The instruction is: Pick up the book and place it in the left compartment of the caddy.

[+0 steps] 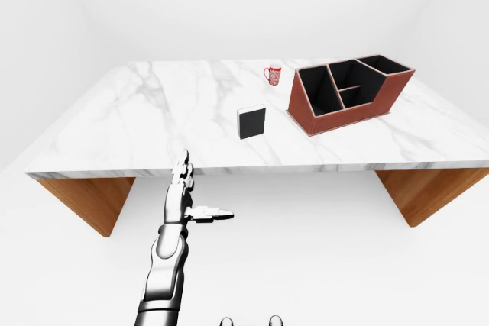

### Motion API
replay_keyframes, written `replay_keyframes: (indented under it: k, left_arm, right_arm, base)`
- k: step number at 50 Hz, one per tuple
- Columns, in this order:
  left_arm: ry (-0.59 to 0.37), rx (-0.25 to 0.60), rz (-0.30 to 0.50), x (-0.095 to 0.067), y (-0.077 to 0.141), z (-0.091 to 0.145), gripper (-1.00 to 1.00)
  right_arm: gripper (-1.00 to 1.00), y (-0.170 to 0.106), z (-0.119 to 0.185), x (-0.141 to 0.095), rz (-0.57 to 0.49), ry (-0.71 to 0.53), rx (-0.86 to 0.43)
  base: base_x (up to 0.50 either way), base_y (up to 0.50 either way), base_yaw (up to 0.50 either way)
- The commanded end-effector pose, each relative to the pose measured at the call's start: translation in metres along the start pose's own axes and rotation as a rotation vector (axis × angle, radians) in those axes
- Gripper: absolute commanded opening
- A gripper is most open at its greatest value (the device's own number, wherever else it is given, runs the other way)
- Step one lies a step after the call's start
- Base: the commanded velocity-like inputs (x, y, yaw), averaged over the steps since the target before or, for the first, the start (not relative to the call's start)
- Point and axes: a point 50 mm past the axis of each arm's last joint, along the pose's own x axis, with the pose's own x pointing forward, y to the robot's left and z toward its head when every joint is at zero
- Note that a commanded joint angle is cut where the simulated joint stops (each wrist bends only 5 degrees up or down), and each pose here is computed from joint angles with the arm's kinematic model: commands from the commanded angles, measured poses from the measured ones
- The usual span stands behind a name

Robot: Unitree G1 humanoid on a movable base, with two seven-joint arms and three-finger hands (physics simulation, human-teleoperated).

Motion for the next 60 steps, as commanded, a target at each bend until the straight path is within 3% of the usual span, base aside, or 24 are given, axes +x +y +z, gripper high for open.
replay_keyframes:
  k: [1, 27, 60]
  left_arm:
    - [0.002, -0.004, 0.012, 0.001, 0.001, 0.0, 1.0]
    - [0.001, 0.0, 0.004, 0.0, 0.0, 0.0, 1.0]
    - [0.001, -0.002, 0.009, 0.0, 0.001, 0.0, 1.0]
  right_arm:
    - [1.0, -0.008, -0.001, -0.001, -0.019, 0.012, 0.004]
    - [1.0, -0.014, -0.013, -0.008, -0.024, 0.077, -0.084]
    - [1.0, -0.01, -0.015, -0.007, -0.006, 0.086, -0.097]
  base:
    - [0.0, 0.0, 0.0]
    - [0.0, 0.0, 0.0]
    - [0.0, 0.0, 0.0]
